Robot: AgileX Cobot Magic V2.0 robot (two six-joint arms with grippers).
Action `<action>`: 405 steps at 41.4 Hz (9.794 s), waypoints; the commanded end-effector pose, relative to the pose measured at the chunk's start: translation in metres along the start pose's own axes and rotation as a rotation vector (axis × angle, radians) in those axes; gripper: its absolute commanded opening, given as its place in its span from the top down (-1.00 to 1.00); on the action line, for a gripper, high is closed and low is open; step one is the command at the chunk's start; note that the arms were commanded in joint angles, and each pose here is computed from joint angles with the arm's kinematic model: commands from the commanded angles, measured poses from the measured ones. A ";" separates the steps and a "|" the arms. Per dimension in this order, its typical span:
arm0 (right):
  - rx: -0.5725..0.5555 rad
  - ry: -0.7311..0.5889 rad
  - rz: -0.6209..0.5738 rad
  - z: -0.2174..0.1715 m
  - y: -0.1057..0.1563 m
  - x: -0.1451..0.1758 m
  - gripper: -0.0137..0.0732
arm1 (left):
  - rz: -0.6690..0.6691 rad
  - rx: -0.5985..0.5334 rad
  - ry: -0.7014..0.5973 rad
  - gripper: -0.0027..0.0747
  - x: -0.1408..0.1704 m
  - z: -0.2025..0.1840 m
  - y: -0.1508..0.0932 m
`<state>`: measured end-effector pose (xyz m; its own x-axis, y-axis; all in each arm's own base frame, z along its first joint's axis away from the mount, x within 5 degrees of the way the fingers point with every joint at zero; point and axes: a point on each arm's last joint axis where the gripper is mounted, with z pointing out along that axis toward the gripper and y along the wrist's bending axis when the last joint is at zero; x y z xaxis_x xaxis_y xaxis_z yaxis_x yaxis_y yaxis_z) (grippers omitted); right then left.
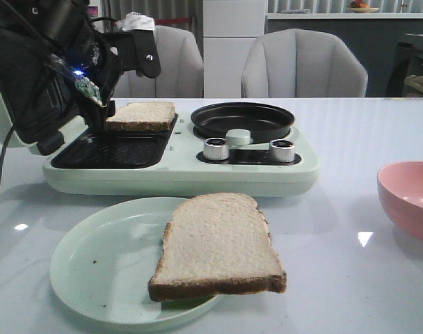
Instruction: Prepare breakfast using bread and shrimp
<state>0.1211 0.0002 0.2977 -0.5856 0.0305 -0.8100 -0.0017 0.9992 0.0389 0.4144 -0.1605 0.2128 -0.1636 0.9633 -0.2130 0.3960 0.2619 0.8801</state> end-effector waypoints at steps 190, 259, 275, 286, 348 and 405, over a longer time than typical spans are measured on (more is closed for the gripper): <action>-0.748 0.074 0.328 0.181 0.204 -0.146 0.54 | -1.009 0.617 -0.483 -0.30 0.102 -0.362 0.017; -0.381 0.135 -0.268 0.029 0.112 -0.094 -0.62 | -1.015 0.614 -0.503 -0.30 0.101 -0.362 0.018; -0.386 0.110 -0.264 -0.010 0.071 -0.022 -0.62 | -1.015 0.614 -0.503 -0.30 0.101 -0.362 0.018; -0.391 0.090 -0.260 -0.017 0.064 -0.011 -0.62 | -1.015 0.614 -0.503 -0.30 0.101 -0.362 0.018; -0.391 0.093 -0.260 -0.017 0.064 -0.011 -0.62 | -1.391 0.393 0.189 0.67 0.180 -0.183 0.116; -0.391 0.093 -0.260 -0.017 0.064 -0.011 -0.62 | -1.234 0.769 -0.177 0.67 0.072 -0.112 0.153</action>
<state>0.1102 0.0627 0.3064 -0.6530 -0.2665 -0.7089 -0.4486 0.8903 0.0785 0.3786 -0.0464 0.3399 -0.7533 0.0752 -0.6534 0.4089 0.8317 -0.3757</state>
